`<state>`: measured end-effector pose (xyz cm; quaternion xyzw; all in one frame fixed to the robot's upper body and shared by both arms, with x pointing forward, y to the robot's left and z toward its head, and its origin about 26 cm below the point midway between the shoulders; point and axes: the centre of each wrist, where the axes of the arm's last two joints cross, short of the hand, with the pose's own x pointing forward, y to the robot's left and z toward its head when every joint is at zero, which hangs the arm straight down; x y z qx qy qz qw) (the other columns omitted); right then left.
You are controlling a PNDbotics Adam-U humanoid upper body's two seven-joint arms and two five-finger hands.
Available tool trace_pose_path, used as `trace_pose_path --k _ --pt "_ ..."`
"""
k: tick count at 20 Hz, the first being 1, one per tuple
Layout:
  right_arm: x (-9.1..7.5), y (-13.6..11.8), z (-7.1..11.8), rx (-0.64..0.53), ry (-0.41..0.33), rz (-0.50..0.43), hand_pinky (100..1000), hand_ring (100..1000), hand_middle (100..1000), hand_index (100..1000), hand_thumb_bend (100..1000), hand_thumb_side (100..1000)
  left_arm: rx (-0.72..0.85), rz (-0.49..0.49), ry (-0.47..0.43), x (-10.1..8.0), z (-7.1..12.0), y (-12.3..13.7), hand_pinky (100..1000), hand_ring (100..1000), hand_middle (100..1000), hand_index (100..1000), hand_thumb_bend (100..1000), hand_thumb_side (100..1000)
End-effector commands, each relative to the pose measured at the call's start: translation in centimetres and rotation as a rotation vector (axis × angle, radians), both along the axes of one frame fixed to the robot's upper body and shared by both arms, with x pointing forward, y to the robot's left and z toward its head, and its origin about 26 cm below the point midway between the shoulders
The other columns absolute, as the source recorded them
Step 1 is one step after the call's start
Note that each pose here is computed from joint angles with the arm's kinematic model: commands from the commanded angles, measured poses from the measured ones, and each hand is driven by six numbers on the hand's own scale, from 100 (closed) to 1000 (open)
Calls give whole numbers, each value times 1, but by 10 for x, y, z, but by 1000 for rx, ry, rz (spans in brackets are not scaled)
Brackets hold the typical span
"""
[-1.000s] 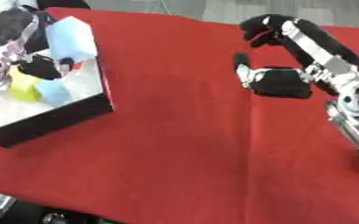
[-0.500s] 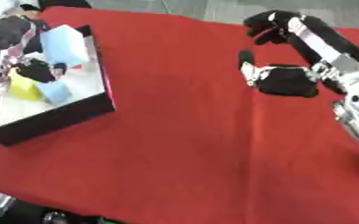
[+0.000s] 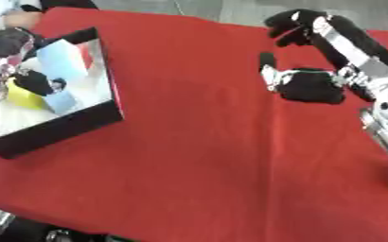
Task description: Pick up the objects with one hand, pass them to the other hand, and then place them into the box on the other side of the table.
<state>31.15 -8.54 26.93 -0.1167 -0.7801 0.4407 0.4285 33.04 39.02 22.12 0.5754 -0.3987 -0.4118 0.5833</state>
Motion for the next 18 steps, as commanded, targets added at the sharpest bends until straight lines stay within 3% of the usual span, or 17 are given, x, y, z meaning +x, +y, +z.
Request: trace_pose_path --k 1,5,9,11,13,14,15,16,18 --pt "-3 -4 10 10 -32 -1 902 783 750 843 100 195 38 20 -7 0 15 5 827 865 770 834 587 493" --pt "-2 -5 9 9 -31 -6 902 782 750 843 100 193 48 24 -6 0 18 3 829 865 768 833 605 519" --pt "-2 -5 9 9 -32 -9 902 782 751 844 100 190 46 22 -29 -1 23 0 825 857 762 831 549 449" --pt "-2 -6 9 9 -34 -12 902 782 751 844 100 187 34 19 -55 -2 28 -2 820 846 753 826 461 380" --pt "-1 -8 10 10 -37 -18 903 782 751 844 100 180 13 10 -118 -3 38 -9 810 822 738 816 299 266" --pt "-1 -9 11 10 -40 -21 903 783 752 845 100 169 0 -1 -167 -5 44 -14 788 775 713 805 164 196" --pt "-1 -10 12 8 -44 -24 904 784 752 845 100 189 -12 -17 -227 -8 51 -20 768 730 694 796 100 478" --pt "-2 -12 13 3 -47 -28 904 784 752 845 100 159 -25 -38 -294 -11 58 -27 766 723 681 791 100 255" --pt "-2 -15 15 -7 -52 -36 904 785 752 845 100 154 -82 -82 -415 -19 68 -40 771 698 654 763 100 382"
